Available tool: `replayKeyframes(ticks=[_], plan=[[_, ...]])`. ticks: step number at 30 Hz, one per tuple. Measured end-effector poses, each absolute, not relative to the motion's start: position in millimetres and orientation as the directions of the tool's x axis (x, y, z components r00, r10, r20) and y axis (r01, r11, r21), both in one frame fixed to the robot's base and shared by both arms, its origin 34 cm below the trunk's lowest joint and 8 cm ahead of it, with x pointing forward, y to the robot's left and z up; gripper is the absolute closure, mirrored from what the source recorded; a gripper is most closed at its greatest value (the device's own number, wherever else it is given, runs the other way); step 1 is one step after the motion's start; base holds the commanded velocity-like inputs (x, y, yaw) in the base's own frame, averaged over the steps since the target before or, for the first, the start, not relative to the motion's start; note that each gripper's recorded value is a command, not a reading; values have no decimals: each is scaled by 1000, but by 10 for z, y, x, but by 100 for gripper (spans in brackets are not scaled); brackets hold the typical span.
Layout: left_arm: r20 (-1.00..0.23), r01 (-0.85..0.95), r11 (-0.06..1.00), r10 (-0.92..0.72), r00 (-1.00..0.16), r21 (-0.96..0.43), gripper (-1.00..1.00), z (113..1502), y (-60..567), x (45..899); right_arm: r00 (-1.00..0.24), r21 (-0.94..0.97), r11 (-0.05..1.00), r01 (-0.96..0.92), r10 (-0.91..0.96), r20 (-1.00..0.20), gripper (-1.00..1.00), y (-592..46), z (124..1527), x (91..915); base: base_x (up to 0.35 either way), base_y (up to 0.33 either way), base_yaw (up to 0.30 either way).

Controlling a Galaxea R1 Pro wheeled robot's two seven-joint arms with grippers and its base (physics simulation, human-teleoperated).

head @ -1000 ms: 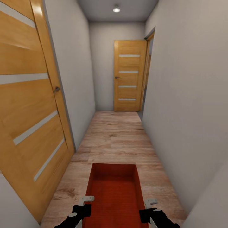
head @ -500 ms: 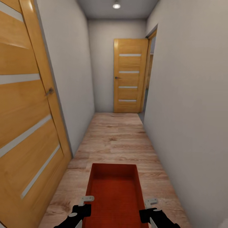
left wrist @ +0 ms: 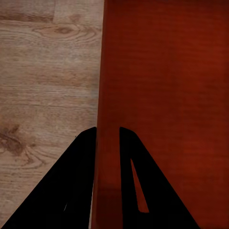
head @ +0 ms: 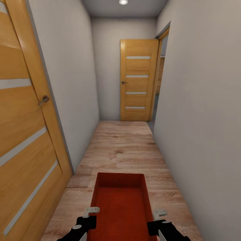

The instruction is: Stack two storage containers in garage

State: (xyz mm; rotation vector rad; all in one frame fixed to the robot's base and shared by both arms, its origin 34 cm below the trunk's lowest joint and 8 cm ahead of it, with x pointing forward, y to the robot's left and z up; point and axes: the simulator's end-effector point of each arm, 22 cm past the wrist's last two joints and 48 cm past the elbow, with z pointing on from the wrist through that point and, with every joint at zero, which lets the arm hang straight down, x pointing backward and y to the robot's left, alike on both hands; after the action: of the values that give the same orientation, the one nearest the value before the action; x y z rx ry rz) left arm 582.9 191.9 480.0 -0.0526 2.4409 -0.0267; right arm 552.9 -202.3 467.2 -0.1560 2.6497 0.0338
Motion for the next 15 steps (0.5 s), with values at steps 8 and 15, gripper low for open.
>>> replayKeyframes(ticks=[8, 15], plan=[[-644, -31, 999, -45, -764, -33, 100, 4800, 1919, 5829, -877, -4, 993, -116, -105, -469, 100, -2023, 4672, 5529, 343, 0, 0], [-644, -31, 999, -45, -764, -33, 100, 4800, 1919, 5829, -877, -4, 993, -116, -105, -469, 100, -2023, 4672, 5529, 343, 0, 0]])
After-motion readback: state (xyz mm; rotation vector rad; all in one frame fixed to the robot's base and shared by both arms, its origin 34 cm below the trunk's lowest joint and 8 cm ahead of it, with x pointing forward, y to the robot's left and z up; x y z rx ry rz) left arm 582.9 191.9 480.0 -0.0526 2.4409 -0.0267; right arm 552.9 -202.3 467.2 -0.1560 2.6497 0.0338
